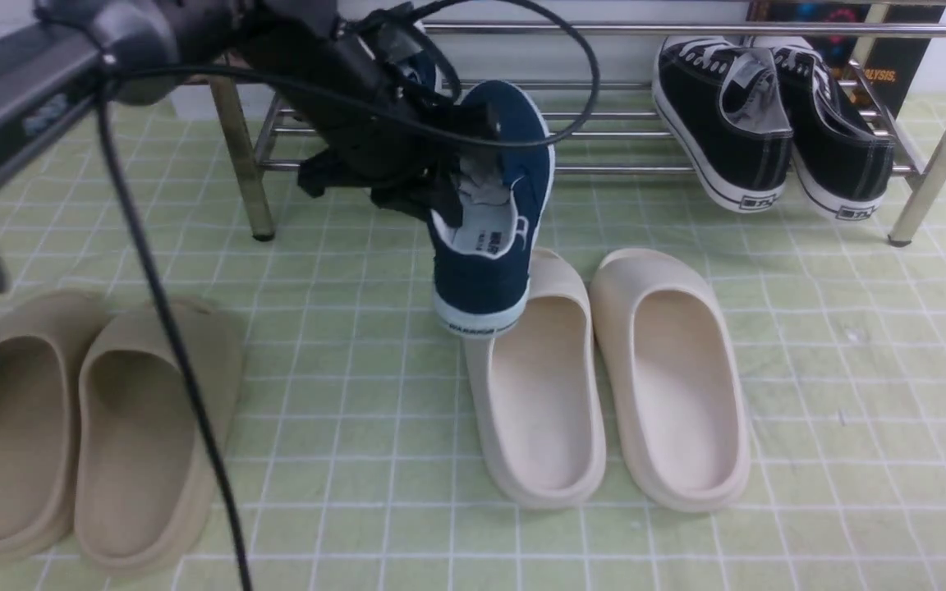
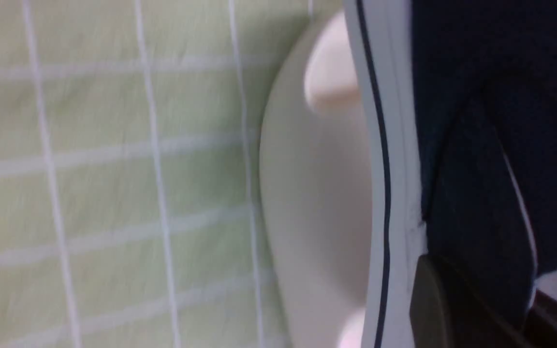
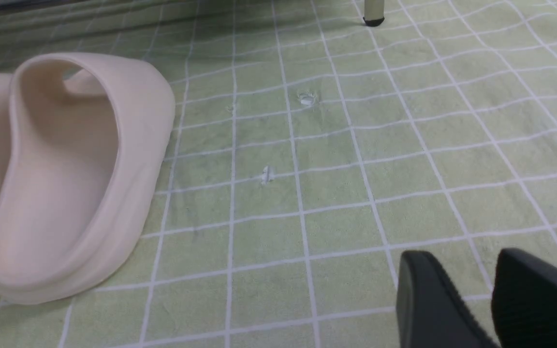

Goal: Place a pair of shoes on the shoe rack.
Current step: Use the left arm to put a shoe into the shoe rack

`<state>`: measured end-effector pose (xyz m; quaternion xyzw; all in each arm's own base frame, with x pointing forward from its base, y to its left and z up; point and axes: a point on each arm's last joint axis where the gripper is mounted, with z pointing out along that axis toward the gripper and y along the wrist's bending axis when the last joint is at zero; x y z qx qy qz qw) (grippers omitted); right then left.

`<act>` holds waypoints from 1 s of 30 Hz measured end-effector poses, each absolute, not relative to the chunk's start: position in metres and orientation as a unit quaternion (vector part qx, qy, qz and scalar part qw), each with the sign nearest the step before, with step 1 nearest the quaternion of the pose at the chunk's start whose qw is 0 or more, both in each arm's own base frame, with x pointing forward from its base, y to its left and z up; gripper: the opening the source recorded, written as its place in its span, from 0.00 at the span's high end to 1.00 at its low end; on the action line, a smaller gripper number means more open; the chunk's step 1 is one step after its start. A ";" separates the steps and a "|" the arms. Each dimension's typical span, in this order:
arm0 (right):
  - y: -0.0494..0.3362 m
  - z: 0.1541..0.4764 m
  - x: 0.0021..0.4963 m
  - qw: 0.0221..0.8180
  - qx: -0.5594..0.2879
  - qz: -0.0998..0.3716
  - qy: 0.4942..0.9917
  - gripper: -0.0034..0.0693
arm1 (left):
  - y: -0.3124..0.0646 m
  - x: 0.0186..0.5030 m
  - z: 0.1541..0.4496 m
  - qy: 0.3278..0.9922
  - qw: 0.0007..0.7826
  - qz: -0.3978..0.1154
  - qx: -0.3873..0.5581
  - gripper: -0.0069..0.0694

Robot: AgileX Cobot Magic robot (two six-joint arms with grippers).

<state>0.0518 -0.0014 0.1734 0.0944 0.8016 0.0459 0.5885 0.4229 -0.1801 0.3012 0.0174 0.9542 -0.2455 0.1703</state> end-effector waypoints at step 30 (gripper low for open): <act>-0.001 0.173 0.052 0.589 0.094 0.046 0.802 0.62 | -0.197 0.517 0.271 0.921 0.305 -0.235 -0.057 0.90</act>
